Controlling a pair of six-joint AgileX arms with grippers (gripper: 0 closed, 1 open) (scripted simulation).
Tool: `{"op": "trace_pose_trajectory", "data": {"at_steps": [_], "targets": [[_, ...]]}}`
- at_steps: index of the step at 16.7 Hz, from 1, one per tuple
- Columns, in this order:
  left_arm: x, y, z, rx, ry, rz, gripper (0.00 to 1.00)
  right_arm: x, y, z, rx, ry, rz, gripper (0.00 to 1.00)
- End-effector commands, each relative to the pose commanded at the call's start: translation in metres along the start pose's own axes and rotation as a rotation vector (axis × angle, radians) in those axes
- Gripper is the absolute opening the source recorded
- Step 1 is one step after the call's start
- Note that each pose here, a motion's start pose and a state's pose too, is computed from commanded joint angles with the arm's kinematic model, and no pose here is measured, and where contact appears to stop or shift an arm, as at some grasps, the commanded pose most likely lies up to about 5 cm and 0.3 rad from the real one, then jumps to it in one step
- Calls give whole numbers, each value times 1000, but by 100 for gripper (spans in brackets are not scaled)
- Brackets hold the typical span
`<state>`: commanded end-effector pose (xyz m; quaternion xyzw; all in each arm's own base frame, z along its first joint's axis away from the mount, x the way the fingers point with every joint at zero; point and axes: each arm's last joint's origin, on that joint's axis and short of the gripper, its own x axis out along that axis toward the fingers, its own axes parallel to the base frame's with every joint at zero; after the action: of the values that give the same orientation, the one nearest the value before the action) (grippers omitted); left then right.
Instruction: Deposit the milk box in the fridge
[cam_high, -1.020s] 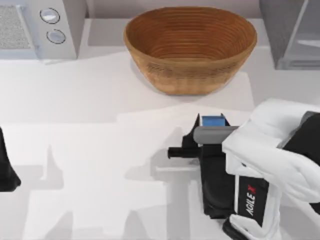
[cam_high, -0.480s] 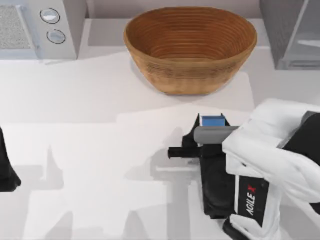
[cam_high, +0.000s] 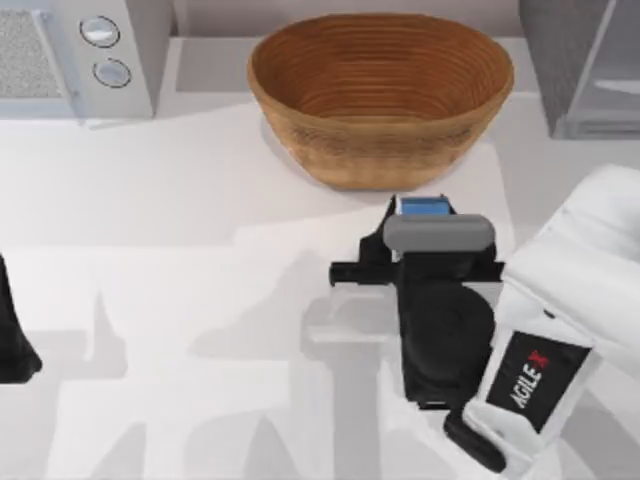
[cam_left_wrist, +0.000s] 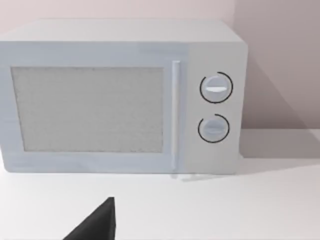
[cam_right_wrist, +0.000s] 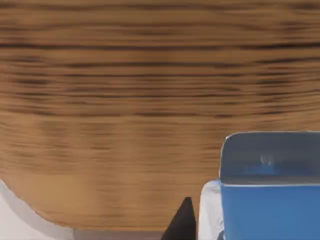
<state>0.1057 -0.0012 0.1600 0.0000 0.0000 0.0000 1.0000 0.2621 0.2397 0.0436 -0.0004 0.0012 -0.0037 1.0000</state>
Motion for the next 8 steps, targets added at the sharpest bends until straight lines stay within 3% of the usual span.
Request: {"op": "trace_pose_trajectory", "data": {"at_steps": [8], "targets": [[0, 0, 0, 0, 0, 0, 100, 1, 1, 51, -2, 1, -1, 0]]}}
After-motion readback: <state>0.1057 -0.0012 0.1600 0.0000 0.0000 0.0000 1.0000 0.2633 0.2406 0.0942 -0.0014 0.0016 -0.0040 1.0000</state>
